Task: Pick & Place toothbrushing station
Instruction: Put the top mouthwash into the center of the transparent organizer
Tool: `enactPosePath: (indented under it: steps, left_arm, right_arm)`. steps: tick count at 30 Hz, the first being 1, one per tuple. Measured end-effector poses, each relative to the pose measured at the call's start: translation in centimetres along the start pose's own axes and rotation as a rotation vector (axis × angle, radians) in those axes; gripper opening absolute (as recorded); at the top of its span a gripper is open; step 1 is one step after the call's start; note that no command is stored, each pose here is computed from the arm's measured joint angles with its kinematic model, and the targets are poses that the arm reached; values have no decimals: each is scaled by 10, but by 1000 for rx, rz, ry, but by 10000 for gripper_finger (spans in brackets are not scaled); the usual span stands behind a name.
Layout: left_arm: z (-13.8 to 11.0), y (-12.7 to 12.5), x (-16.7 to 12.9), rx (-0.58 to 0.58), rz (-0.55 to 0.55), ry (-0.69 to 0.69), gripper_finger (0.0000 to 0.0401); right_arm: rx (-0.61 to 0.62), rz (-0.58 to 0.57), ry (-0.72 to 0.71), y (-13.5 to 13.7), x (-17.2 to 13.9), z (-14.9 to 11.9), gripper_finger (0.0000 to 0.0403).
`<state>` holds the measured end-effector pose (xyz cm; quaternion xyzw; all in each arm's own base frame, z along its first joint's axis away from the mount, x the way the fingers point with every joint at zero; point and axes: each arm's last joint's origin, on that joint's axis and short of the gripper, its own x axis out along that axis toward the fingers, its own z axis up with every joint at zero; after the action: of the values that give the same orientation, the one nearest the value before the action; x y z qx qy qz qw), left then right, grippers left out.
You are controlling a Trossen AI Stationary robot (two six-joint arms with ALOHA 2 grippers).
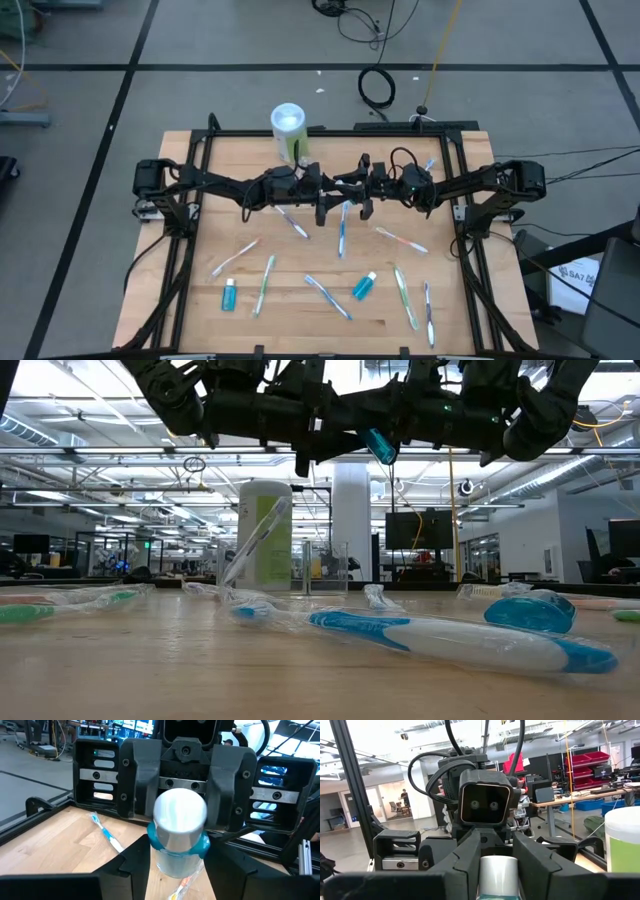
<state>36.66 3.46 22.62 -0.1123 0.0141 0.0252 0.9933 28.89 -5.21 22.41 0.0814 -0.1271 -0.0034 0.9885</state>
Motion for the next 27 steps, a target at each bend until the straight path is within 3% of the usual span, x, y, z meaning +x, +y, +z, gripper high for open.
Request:
enactPosePath:
  steps: [27]
  left_arm:
    - [-3, 7, -1, -28, 70, 34, 115]
  right_arm:
    - [-13, -43, 15, -4, 0, -2, 186]
